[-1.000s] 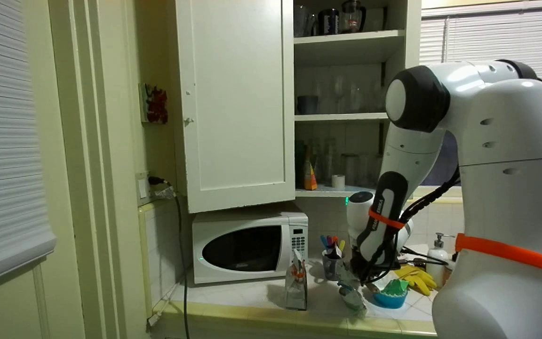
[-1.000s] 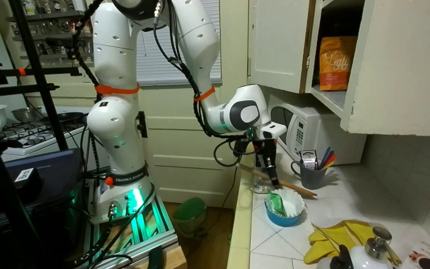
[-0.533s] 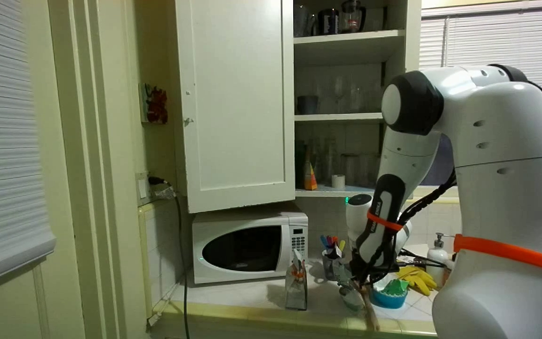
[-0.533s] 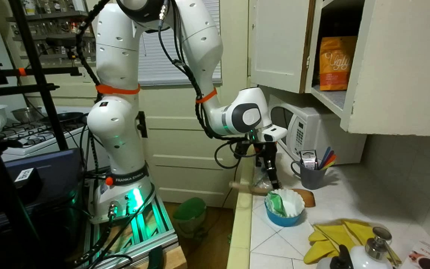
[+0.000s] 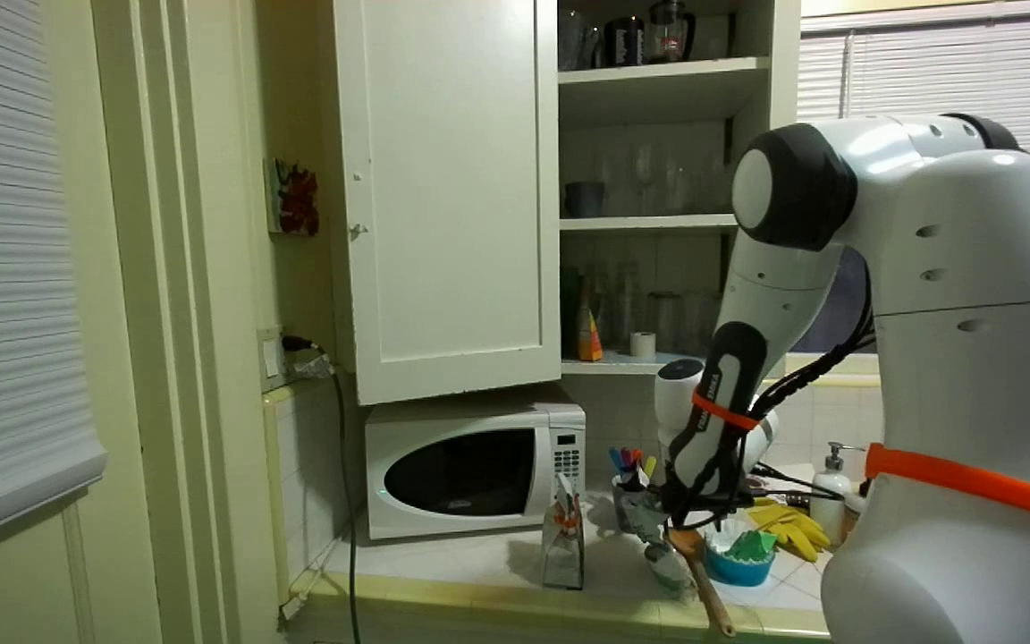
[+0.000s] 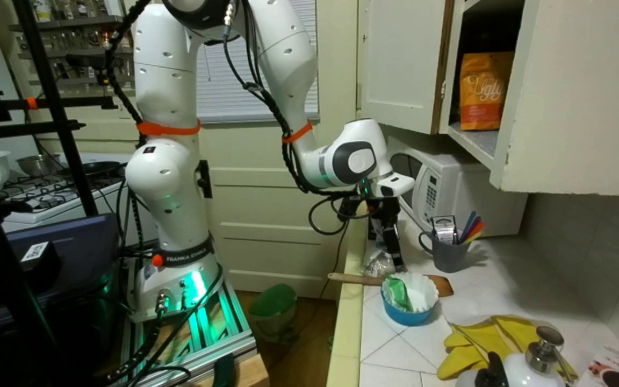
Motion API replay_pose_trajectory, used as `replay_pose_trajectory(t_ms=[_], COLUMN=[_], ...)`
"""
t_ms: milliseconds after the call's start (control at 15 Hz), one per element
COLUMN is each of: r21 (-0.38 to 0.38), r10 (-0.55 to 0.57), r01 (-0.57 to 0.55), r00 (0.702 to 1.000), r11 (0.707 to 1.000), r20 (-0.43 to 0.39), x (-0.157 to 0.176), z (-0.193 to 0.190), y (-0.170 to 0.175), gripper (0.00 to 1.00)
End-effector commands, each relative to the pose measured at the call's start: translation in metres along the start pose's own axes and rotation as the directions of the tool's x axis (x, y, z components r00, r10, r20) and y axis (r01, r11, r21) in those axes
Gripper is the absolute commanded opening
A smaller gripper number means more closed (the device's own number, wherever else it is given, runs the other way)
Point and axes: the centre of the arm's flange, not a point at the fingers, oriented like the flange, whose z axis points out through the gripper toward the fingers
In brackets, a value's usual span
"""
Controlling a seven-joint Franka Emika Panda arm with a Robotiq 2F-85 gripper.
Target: Remove the wooden spoon from the cabinet and place it on the counter top
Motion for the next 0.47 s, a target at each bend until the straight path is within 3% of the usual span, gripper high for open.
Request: replay_pose_trajectory(t_ms=[0,133,333,400], r21=[-0.059,-0.056,0.086,-0.006], r10=[0.005,-0.047,-0.127,-0.087], r01=[-0.005,0.045,0.139,0.087], r00=[1.0,0.999,0.983,0.99], r11=[0.998,0.997,0.987,0.996], r20=[0.005,-0.025,-0.131,-0.11], x=[0.009,0.016,0.022,0.03], z=[-0.065,-0.097,-0.146,-0.106], y=[0.025,0.054,0.082,0.057], gripper=[1.0,1.0,1.0,1.0])
